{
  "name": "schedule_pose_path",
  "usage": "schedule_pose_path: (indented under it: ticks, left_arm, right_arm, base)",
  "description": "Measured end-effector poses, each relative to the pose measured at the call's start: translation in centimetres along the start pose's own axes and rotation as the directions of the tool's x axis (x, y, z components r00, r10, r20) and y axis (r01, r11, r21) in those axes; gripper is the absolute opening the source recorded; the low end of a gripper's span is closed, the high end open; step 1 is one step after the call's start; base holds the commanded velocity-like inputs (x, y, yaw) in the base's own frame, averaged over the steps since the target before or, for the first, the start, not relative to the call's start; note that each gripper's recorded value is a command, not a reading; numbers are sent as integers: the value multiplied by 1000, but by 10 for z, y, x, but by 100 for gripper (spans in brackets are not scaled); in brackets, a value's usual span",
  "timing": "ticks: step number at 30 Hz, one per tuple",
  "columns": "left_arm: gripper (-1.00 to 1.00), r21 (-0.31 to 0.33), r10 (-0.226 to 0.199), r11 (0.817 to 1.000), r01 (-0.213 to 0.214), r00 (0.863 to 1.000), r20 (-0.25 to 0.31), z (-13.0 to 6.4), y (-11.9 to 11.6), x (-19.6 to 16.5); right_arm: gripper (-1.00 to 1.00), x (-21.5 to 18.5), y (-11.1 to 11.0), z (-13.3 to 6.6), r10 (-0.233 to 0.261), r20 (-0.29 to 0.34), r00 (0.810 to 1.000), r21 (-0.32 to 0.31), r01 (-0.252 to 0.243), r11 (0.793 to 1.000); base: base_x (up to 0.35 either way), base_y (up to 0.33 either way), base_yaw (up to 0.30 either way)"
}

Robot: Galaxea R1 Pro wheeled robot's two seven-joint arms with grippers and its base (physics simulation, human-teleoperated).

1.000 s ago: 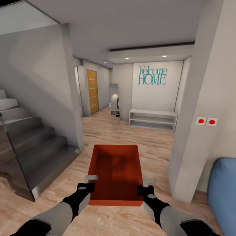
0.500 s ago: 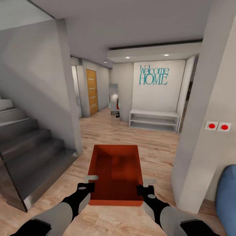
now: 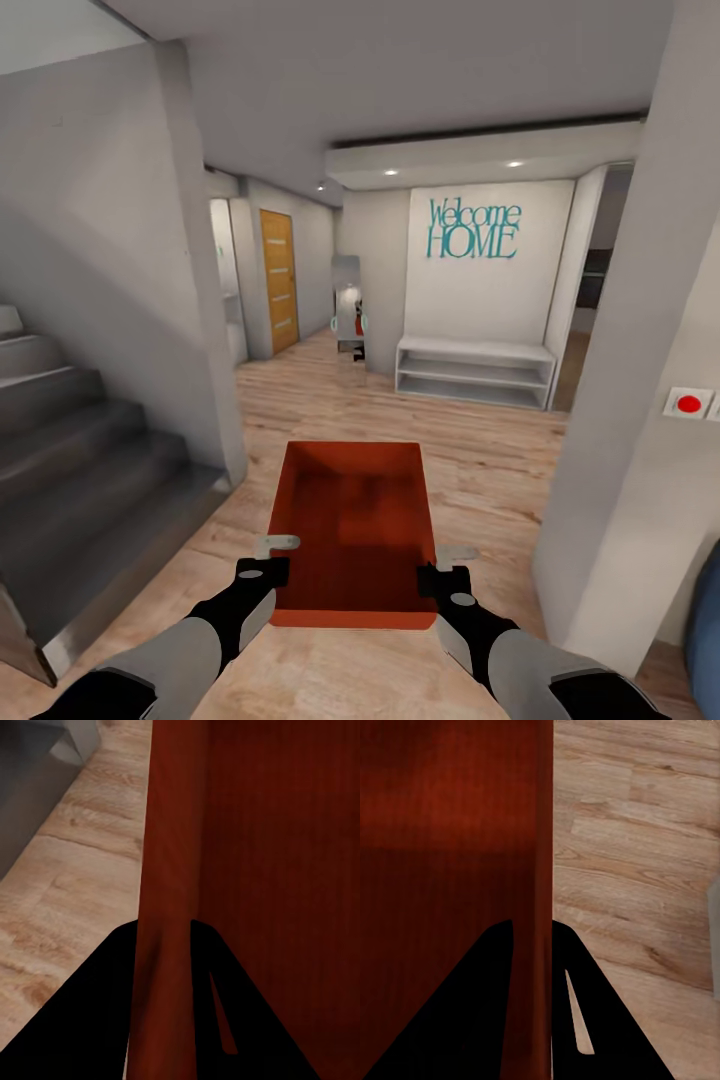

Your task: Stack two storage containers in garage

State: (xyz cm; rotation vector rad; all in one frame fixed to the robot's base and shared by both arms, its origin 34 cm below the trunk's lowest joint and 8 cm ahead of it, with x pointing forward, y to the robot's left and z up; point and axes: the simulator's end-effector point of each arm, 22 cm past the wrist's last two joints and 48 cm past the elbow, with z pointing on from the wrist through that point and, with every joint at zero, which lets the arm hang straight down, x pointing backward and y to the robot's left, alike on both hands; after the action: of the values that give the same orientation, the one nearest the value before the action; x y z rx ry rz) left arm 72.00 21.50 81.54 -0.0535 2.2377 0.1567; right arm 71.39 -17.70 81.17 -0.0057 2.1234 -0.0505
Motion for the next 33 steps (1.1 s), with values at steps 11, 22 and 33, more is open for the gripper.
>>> schedule_pose_path:
  ticks: [11, 22, 33]
  left_arm:
    - [-100, 0, 0, 1000, 0, 1000, 0, 0, 0, 0]
    - [-100, 0, -1, 1000, 1, 1000, 0, 0, 0, 0]
    - [-100, 0, -1, 1000, 1, 1000, 0, 0, 0, 0]
  right_arm:
    - [-100, 0, 0, 0, 0, 0, 1000, 0, 0, 1000]
    - [-100, 0, 0, 0, 0, 0, 1000, -1, 0, 1000]
    - [-100, 0, 0, 0, -1, 0, 1000, 0, 1, 1000]
  base:
    - [324, 0, 11]
    - [324, 0, 208]
    - [324, 0, 9]
